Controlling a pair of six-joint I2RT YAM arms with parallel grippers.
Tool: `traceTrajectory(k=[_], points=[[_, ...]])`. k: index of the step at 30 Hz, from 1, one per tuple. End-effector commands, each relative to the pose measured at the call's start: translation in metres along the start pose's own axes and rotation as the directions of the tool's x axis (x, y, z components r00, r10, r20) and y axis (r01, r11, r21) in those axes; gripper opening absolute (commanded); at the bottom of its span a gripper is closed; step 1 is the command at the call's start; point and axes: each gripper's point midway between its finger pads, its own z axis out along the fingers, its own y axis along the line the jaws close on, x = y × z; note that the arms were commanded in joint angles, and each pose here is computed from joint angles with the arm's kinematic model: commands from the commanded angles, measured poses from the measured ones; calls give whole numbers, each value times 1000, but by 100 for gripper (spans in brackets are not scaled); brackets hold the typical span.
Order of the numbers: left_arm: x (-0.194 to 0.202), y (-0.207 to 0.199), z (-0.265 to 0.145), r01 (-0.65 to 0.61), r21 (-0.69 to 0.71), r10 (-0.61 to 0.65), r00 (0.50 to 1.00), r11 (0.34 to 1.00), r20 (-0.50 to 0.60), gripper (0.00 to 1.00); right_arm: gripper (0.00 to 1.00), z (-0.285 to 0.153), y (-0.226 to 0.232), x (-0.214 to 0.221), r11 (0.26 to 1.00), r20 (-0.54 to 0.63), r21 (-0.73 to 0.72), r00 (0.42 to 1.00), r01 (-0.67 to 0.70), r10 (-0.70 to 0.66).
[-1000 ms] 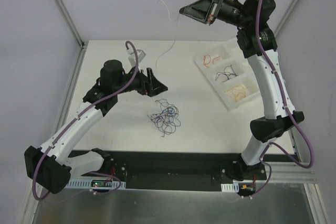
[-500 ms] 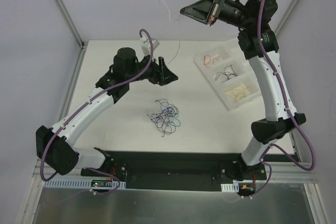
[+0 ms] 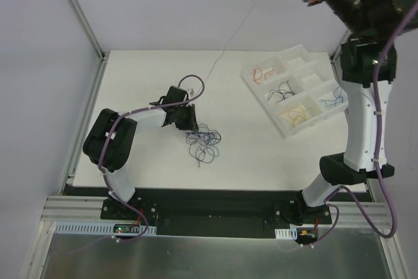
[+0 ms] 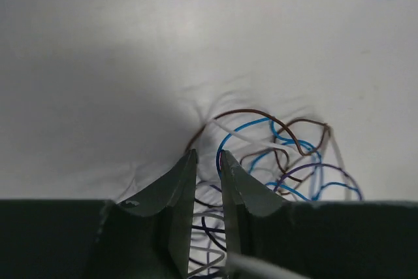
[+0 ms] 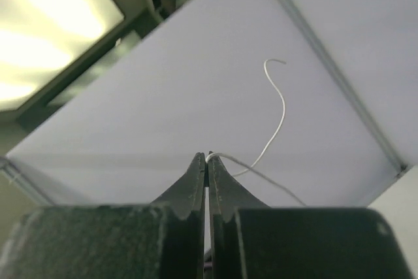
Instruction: Untangle the cables
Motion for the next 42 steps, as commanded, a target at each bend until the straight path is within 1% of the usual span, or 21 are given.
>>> traceTrajectory(k=[1,2,5,7,10,15,17,20,23,25,27,28,30,31,33,34,35,37,42], points=[[-21,29,-17,16,-88,-11,998,996,59,21,0,-61,126,-71,975,341,-125,931,184,-132],[-26,34,-19,17,-91,-11,998,996,68,21,0,-66,132,-76,974,368,-126,921,186,-128],[-35,55,-30,49,-128,-41,997,991,65,21,0,-69,129,-78,980,365,-117,924,164,-111],[-38,66,-39,82,-148,-70,994,986,85,21,0,-68,124,-80,983,363,-114,927,145,-95],[-35,81,-49,138,-167,-124,988,976,92,21,0,-69,127,-83,977,374,-118,919,179,-124],[-34,101,-61,184,-212,-165,981,960,106,22,0,-82,141,-93,960,421,-75,881,270,-215],[-35,107,-67,199,-234,-178,978,952,108,21,0,-83,138,-91,955,415,-49,876,291,-246],[-44,104,-78,206,-226,-181,975,952,127,22,0,-79,115,-88,963,375,7,892,271,-253],[-55,95,-89,206,-210,-177,973,956,149,22,1,-76,70,-79,969,295,115,924,218,-243],[-62,89,-98,209,-199,-175,969,957,173,22,0,-74,37,-68,970,232,168,949,176,-213],[-69,81,-107,213,-186,-176,964,959,197,24,1,-71,3,-52,972,157,207,977,111,-145],[-72,77,-112,214,-179,-177,963,960,204,25,1,-71,-14,-41,971,120,227,987,73,-102],[-80,67,-124,213,-156,-175,958,965,228,33,1,-71,-40,-16,964,47,264,998,25,-39],[-83,61,-129,209,-140,-172,956,968,236,38,1,-73,-52,-3,957,14,290,1000,13,-17],[-89,51,-139,204,-112,-171,952,972,252,56,0,-76,-65,19,947,-39,322,999,0,13],[-91,45,-144,205,-97,-174,950,974,260,61,0,-78,-70,29,943,-62,333,998,-2,24],[-94,40,-150,203,-84,-174,947,976,269,65,0,-79,-74,38,940,-82,341,996,-5,35],[-99,30,-160,199,-58,-175,943,978,283,70,1,-84,-80,49,933,-100,360,994,-9,48],[-103,1,-180,183,47,-189,937,982,293,73,1,-89,-98,65,915,-138,403,988,-12,73]])
